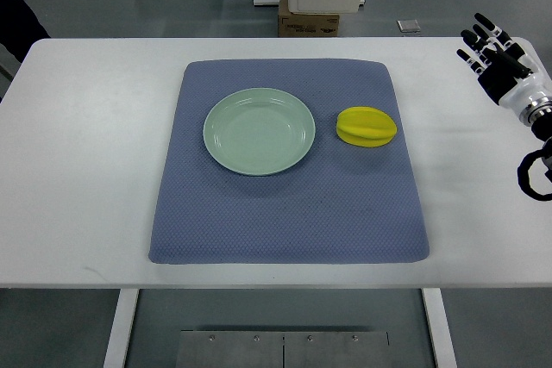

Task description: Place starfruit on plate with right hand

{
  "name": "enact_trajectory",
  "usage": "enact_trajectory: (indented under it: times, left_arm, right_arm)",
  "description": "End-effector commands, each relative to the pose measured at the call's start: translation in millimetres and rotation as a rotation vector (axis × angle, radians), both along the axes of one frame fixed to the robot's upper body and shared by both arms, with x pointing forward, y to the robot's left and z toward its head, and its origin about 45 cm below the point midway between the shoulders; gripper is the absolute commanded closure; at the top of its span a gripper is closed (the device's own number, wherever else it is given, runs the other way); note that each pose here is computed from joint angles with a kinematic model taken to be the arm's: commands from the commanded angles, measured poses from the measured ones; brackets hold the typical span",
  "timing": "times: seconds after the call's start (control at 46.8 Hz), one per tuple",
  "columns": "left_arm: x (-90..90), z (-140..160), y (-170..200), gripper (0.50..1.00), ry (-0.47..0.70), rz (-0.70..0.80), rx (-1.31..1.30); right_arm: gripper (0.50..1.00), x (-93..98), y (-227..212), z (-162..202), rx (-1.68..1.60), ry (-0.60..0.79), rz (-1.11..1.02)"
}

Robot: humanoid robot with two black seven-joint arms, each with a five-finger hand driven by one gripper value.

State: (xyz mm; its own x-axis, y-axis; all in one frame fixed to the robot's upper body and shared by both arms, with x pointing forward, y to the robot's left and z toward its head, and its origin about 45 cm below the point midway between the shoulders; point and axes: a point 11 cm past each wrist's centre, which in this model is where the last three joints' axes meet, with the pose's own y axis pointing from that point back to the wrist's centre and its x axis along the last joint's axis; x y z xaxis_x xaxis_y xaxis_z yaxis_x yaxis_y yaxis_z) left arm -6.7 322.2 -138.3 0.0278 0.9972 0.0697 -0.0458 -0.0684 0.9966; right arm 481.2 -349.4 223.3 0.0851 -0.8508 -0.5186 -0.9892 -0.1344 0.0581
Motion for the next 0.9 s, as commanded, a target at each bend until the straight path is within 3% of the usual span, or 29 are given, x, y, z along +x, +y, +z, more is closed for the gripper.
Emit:
enact_trajectory:
  times: [0.0, 0.321, 0.876]
  left_arm:
    - [0.0, 0, 0, 0.500, 0.000, 0.000, 0.000]
    - [0.0, 0, 0, 0.500, 0.000, 0.000, 0.000]
    - [0.0, 0, 0, 0.500, 0.000, -0.002, 0.000]
  right_arm:
    - [0.500, 0.3, -1, 1, -0.002, 0.000, -0.004]
    - [0.500, -0.3, -25, -6, -0.038, 0.031, -0.091]
    - [0.500, 4.6, -28, -4, -0.066, 0.057, -0.159]
